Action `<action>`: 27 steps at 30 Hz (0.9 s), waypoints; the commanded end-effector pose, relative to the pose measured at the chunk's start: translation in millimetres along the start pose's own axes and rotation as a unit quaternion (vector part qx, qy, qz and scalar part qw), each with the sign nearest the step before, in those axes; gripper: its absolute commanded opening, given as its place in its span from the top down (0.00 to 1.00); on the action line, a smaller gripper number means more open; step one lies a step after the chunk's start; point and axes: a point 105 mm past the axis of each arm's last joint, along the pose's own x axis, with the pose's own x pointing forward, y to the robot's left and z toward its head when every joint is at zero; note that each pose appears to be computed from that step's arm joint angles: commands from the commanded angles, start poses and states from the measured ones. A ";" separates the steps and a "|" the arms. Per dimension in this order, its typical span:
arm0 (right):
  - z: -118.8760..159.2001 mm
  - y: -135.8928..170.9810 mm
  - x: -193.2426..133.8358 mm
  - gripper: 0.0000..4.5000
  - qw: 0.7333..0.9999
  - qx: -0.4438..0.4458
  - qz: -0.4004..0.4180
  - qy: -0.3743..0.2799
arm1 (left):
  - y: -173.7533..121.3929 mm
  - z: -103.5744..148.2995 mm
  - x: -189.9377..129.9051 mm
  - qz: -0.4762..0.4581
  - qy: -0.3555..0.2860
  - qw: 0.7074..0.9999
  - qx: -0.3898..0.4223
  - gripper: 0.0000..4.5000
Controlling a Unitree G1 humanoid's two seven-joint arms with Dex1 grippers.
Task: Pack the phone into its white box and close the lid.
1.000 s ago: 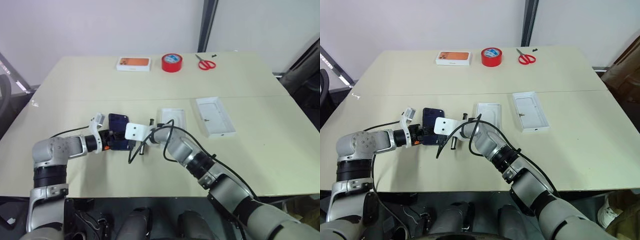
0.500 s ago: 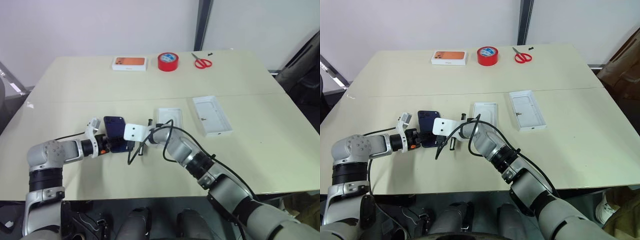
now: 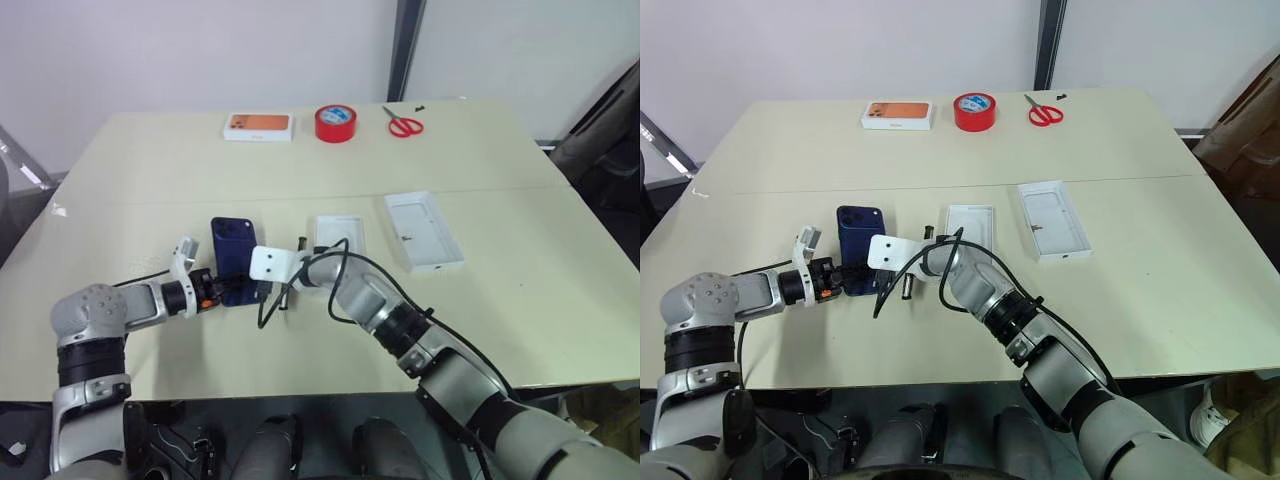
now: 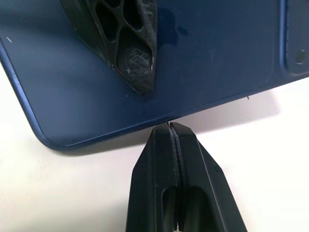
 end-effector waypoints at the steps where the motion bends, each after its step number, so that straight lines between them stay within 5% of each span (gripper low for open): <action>1: 13.1 -10.6 -11.4 1.00 0.998 0.031 -0.019 -0.049 | 1.8 -3.4 -1.7 -0.002 -0.002 1.000 -0.024 0.98; 5: 26.0 -21.6 -25.3 1.00 0.989 0.086 -0.033 -0.112 | -2.6 7.4 -4.9 -0.022 -0.036 0.998 -0.037 0.98; 7: 32.3 -22.9 -40.0 0.88 0.977 0.147 -0.005 -0.157 | -10.5 16.6 -7.7 -0.047 -0.058 0.996 -0.045 0.99; 14: 19.8 -10.9 -92.4 0.15 0.970 0.133 0.054 -0.194 | -24.3 27.9 -11.2 -0.072 -0.088 0.993 -0.030 0.99; 22: -44.8 8.2 -123.2 0.15 0.989 0.078 0.076 -0.097 | -38.9 24.9 -3.1 -0.095 -0.083 0.992 -0.008 0.99; 27: -57.8 8.0 -130.9 0.15 0.991 0.074 0.069 -0.088 | -42.2 16.8 6.1 -0.099 -0.072 0.992 -0.008 0.99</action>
